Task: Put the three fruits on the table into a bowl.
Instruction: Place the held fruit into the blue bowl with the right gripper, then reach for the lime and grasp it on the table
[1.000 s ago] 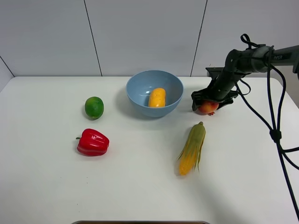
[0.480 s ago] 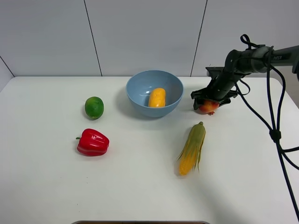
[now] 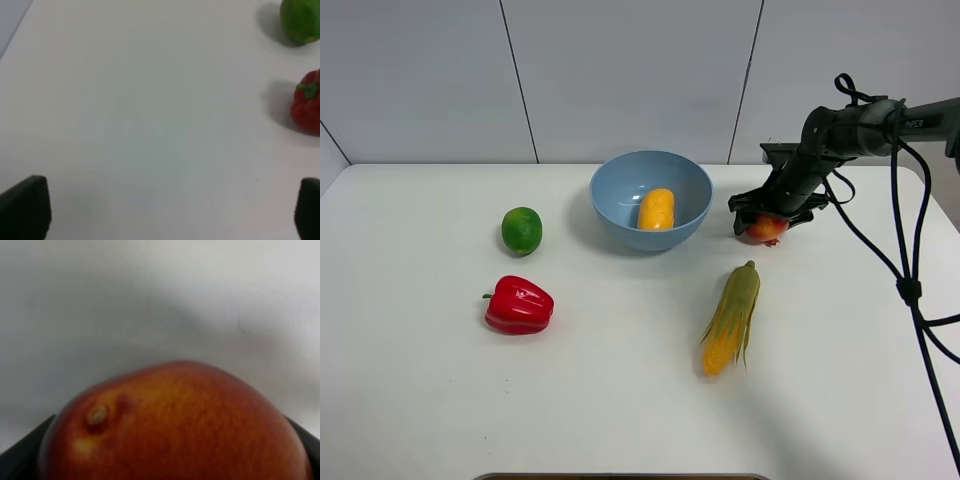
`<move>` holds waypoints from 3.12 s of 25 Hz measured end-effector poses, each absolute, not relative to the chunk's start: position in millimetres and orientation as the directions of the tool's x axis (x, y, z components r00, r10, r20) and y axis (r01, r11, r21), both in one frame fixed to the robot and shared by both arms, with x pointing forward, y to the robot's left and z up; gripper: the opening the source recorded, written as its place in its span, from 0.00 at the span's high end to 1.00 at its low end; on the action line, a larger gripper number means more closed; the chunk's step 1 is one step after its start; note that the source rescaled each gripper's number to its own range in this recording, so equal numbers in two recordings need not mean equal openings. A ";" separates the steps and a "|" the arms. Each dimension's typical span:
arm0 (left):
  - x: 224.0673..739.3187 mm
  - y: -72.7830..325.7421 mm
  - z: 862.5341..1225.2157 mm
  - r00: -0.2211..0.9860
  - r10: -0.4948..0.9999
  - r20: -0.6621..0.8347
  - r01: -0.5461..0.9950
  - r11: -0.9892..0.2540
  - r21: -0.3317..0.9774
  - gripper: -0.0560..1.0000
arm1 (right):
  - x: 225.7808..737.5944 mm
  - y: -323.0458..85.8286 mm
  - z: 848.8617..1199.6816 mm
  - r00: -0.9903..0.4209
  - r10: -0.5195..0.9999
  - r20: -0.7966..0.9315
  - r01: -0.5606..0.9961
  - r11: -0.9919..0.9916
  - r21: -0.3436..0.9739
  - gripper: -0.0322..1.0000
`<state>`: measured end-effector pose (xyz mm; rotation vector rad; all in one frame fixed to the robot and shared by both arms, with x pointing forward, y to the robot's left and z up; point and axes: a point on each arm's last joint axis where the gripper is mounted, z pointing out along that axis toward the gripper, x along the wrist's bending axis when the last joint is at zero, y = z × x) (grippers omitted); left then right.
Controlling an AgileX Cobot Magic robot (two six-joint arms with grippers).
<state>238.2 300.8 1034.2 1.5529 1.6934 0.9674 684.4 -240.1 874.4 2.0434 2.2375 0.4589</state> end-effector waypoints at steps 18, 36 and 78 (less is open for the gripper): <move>238.2 300.8 1034.2 -0.100 0.995 0.024 0.526 0.032 0.850 0.00 | 680.2 -240.0 933.2 -0.122 0.981 0.148 0.932 0.061 0.358 0.53; 238.2 300.8 1034.2 -0.100 0.995 0.024 0.526 0.032 0.850 0.00 | 653.9 -161.0 1010.2 -0.349 0.930 0.112 0.793 0.230 0.564 0.53; 238.2 300.8 1034.2 -0.100 0.995 0.024 0.526 0.032 0.850 0.00 | 579.9 -126.7 1098.1 -0.513 0.850 0.117 0.731 0.362 0.578 0.00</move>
